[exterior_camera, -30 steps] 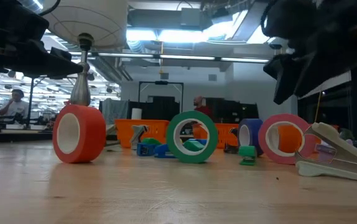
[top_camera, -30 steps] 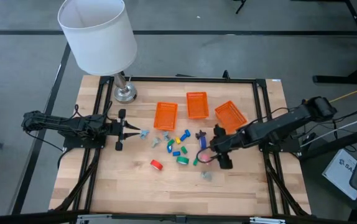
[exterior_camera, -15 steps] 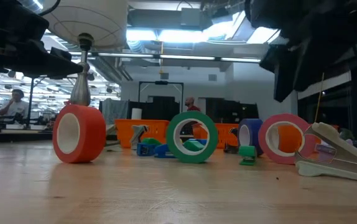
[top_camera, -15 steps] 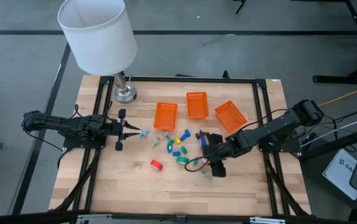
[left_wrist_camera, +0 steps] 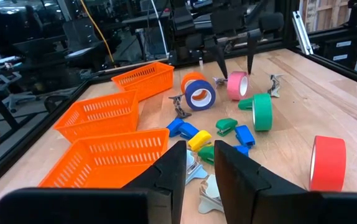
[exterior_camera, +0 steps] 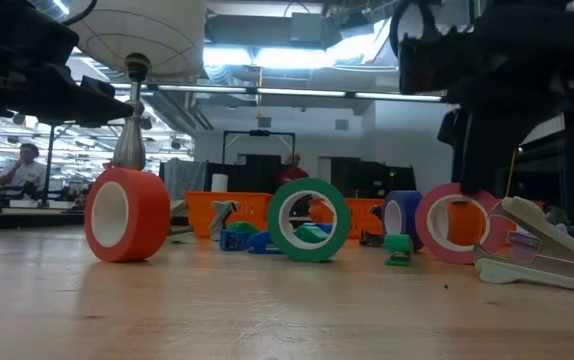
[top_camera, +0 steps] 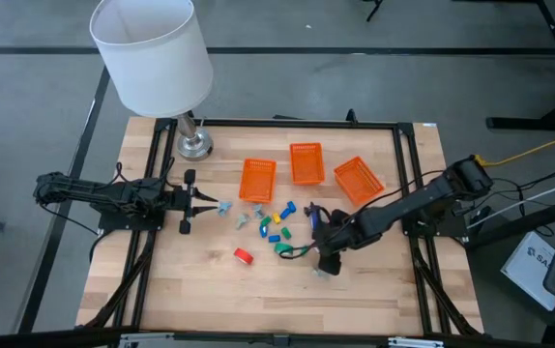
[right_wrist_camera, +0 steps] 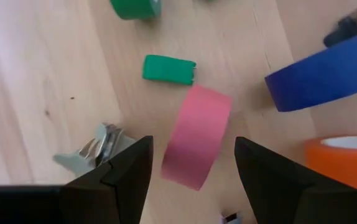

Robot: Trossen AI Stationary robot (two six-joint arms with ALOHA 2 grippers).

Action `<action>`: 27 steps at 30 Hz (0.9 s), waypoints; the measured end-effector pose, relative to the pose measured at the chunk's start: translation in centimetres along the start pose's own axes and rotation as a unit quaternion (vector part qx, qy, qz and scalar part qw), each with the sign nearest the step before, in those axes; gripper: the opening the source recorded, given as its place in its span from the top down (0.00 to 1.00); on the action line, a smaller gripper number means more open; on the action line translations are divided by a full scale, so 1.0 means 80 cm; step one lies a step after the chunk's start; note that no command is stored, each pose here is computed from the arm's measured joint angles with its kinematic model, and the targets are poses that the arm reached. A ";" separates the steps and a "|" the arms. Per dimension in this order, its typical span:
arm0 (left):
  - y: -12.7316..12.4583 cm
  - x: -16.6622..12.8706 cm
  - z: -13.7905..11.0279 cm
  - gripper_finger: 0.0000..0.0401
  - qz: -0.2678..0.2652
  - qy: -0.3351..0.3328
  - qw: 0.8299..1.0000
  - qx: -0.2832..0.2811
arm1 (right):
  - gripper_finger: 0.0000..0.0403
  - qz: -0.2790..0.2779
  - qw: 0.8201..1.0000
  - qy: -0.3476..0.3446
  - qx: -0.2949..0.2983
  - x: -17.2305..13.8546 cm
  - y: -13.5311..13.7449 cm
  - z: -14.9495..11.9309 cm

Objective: Pick and place Stapler, Stapler remover, tape
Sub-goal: Put the pink adhesive tape into the middle orange bin

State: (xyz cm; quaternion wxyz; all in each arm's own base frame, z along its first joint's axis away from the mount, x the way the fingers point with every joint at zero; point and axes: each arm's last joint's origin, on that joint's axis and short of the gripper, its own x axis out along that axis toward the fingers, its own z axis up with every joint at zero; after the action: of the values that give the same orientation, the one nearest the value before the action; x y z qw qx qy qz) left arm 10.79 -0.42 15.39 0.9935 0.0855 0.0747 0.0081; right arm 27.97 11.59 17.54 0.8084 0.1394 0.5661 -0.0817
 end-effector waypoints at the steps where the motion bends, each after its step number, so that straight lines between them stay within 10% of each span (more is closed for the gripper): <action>1: 0.000 0.000 0.000 0.80 0.000 0.000 1.000 0.000 | 0.43 -0.003 1.000 0.003 0.002 0.003 0.000 0.000; 9: 0.000 0.000 0.000 0.81 0.000 0.000 1.000 0.000 | 0.47 -0.007 1.000 0.009 -0.002 0.014 0.001 -0.001; 16: 0.000 0.000 0.000 0.80 0.000 0.000 1.000 0.000 | 0.73 -0.003 1.000 0.009 -0.030 0.011 0.001 -0.001; 27: 0.000 0.000 0.000 0.80 0.000 0.000 1.000 0.000 | 0.73 -0.016 0.987 0.000 -0.159 0.009 -0.004 0.003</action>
State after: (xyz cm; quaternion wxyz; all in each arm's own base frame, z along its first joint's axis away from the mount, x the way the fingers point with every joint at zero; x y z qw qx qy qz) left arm 10.79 -0.42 15.37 0.9935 0.0855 0.0751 0.0081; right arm 28.37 11.24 16.90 0.8190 0.0003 0.5738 -0.0038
